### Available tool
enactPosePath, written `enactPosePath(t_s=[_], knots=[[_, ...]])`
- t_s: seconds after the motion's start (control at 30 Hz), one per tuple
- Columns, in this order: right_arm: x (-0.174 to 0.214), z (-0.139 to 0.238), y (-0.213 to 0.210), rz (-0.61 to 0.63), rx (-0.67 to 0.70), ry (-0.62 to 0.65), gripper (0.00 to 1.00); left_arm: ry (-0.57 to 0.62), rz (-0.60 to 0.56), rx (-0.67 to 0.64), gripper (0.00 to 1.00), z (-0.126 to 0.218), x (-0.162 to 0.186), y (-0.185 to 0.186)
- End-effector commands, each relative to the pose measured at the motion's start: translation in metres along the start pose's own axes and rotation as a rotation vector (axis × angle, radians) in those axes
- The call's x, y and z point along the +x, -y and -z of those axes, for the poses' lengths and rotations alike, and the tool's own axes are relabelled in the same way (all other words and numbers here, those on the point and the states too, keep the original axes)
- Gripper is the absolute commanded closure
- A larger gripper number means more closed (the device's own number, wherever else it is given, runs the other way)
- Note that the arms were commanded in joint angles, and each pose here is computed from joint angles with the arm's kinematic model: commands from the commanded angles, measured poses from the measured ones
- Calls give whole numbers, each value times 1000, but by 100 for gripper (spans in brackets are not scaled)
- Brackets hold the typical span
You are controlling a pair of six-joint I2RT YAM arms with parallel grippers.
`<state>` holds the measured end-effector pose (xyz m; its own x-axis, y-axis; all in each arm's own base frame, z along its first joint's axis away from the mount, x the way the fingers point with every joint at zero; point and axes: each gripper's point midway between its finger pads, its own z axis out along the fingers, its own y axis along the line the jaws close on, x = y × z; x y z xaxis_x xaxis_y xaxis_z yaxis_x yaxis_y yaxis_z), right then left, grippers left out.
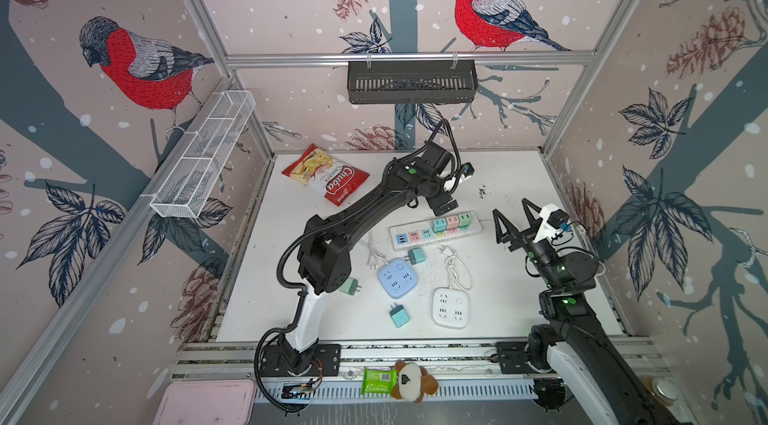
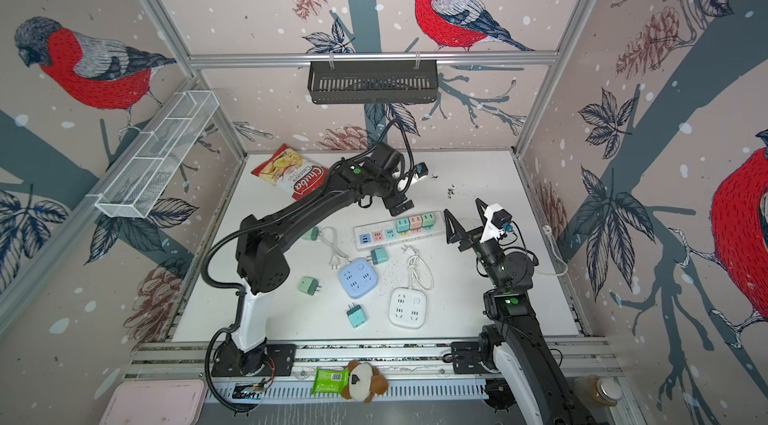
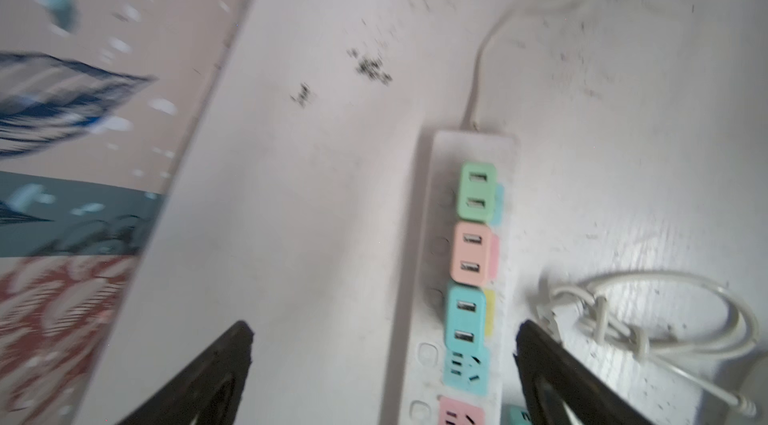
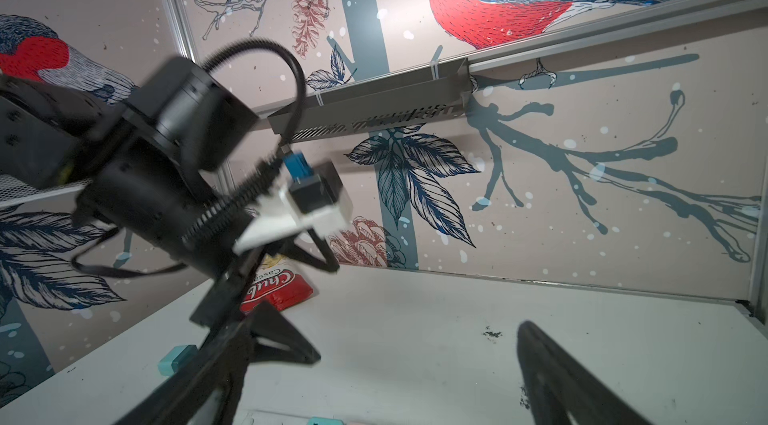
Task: Insert the plug
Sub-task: 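Open the left gripper and lift it away while the right arm swings toward the table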
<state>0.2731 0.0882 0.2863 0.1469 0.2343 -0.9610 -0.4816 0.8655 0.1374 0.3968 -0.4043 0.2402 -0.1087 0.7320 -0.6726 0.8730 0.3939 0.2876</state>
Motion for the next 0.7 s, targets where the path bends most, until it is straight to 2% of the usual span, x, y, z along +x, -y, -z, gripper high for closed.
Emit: enactPosePath(t_s=[0.0,0.07,0.13,0.23,0.3,0.37,0.5,0.6,0.67], knots=[[-12,-1,4,-27,30,46,0,209,97,-175,1,57,-59,-41],[-14,-1,11,-83,78,52,0,277,187,-237,1,90,-69,-52],[-13,1,22,-150,149,56,0,295,331,-303,2,111,-56,-64],[-8,3,42,-262,278,43,0,286,461,-243,2,130,-16,-62],[-6,-1,38,-246,257,15,0,297,567,-232,2,140,24,-62],[-2,-10,32,-253,235,-38,0,369,624,-238,2,156,59,-54],[8,-29,20,-249,195,-143,0,469,717,-443,2,189,129,-42],[14,-42,6,-248,145,-208,0,567,859,-703,1,217,189,-49],[14,-50,0,-269,155,-233,0,606,872,-803,1,223,216,-46]])
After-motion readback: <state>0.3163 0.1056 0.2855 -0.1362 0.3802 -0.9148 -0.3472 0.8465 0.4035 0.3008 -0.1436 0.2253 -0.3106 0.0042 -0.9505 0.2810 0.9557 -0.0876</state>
